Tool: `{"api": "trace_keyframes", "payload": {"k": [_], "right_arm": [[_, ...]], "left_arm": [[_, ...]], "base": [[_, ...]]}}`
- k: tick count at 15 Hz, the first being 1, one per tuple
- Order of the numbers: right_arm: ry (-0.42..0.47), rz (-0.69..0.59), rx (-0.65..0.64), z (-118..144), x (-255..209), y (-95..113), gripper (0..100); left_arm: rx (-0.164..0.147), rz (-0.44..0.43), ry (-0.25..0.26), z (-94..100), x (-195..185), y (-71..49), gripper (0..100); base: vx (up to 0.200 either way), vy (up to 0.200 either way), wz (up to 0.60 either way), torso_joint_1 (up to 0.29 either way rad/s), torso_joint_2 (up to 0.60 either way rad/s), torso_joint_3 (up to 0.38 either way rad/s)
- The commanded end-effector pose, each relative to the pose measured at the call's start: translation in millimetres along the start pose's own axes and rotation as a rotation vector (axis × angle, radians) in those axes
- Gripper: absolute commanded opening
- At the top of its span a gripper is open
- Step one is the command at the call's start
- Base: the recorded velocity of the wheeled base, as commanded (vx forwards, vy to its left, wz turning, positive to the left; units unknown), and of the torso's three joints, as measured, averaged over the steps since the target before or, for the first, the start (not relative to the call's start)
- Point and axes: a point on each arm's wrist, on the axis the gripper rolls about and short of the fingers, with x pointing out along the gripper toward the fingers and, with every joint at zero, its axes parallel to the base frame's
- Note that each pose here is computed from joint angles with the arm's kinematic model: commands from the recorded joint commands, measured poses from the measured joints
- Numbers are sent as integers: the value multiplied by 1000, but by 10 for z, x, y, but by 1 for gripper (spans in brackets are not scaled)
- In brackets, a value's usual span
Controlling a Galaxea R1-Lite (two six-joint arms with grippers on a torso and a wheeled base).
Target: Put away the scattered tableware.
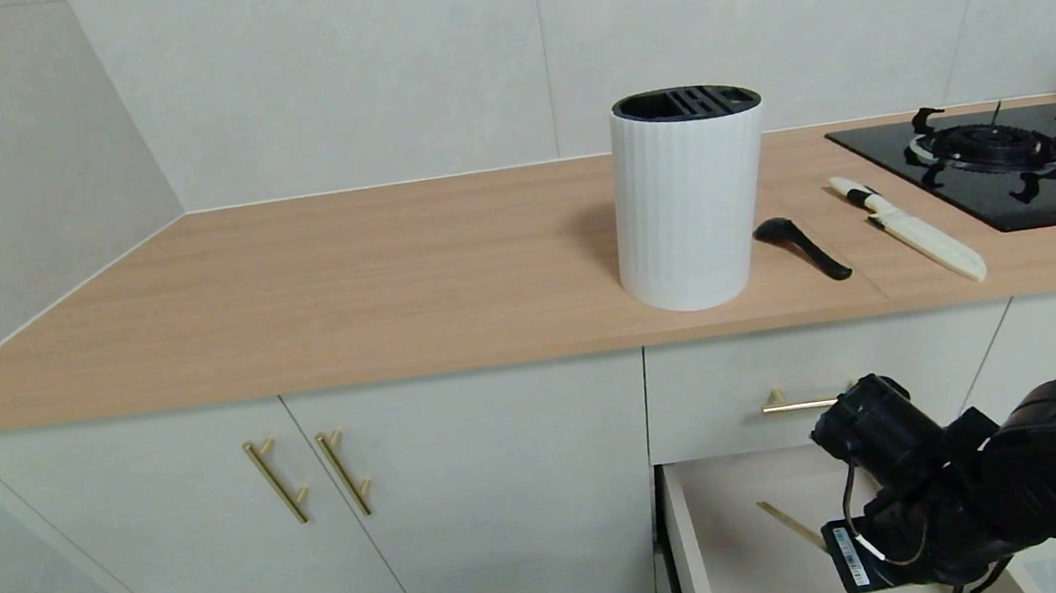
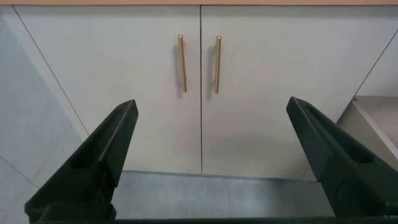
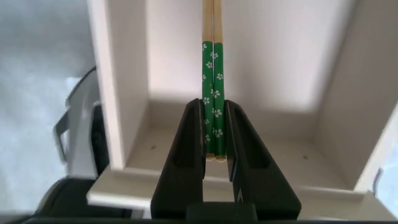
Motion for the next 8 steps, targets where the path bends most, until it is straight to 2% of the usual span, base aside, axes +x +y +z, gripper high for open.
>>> {"api": "trace_keyframes", "payload": {"k": [1,8], "right_arm": [[8,-20,-4,-21,43,-1,0],[6,-20,-6,-33,30,-5,0]], "left_arm": [[0,1,0,0,0,0,100],[0,3,0,0,0,0,100]], "base": [[0,0,0,-85,251,149],[0,0,0,-152,433,270]]}}
